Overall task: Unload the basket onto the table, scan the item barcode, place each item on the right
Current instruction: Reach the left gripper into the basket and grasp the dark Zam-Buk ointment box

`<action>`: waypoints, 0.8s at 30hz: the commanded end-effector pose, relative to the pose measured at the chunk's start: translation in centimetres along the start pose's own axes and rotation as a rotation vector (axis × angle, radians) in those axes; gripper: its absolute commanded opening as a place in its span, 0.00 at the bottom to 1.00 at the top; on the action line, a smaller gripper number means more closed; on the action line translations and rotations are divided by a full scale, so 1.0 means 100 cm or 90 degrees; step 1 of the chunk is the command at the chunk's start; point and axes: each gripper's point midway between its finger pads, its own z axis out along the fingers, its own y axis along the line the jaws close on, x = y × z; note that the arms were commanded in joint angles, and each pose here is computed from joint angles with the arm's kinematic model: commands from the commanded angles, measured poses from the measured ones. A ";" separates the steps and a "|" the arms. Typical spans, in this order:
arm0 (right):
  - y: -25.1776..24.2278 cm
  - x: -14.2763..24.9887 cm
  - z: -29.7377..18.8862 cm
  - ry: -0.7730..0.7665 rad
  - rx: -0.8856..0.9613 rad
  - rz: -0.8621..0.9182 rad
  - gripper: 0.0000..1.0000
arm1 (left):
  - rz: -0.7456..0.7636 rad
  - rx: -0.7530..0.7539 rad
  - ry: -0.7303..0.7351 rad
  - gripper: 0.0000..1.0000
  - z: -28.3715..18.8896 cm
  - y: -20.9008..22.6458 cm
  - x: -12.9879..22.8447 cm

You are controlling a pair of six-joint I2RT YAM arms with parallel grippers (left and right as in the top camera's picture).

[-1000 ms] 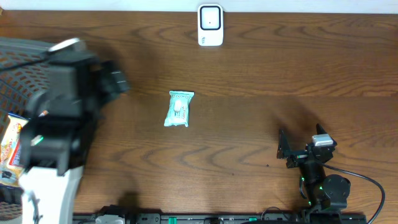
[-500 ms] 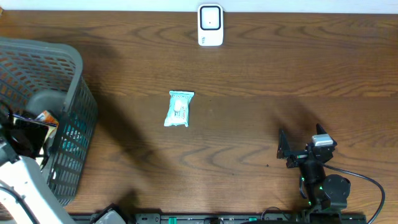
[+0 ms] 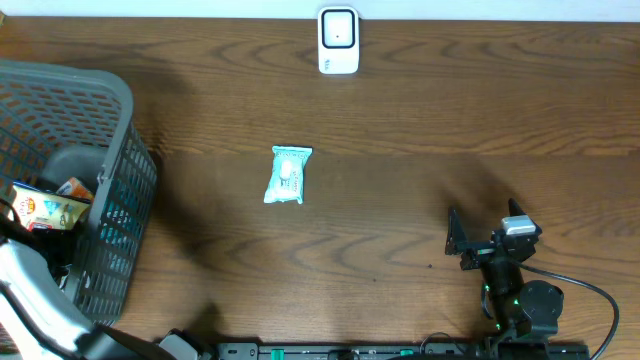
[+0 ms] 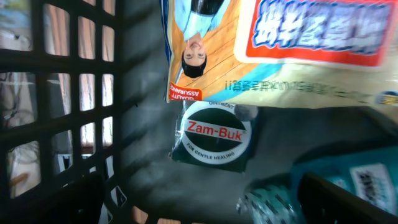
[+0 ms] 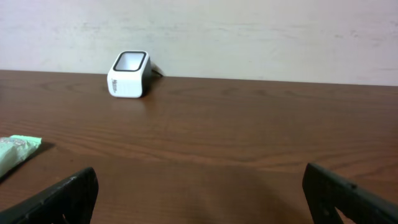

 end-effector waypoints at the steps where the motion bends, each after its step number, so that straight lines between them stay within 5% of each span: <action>1: 0.002 0.001 0.000 0.001 -0.003 -0.008 0.99 | 0.003 -0.043 0.044 0.98 0.024 0.003 0.005; 21: 0.002 0.001 0.000 0.001 -0.003 -0.008 0.99 | 0.042 -0.132 0.178 1.00 0.099 0.005 0.032; 24: 0.002 0.001 0.000 0.001 -0.003 -0.008 0.99 | 0.043 -0.133 0.181 0.92 0.099 0.005 0.033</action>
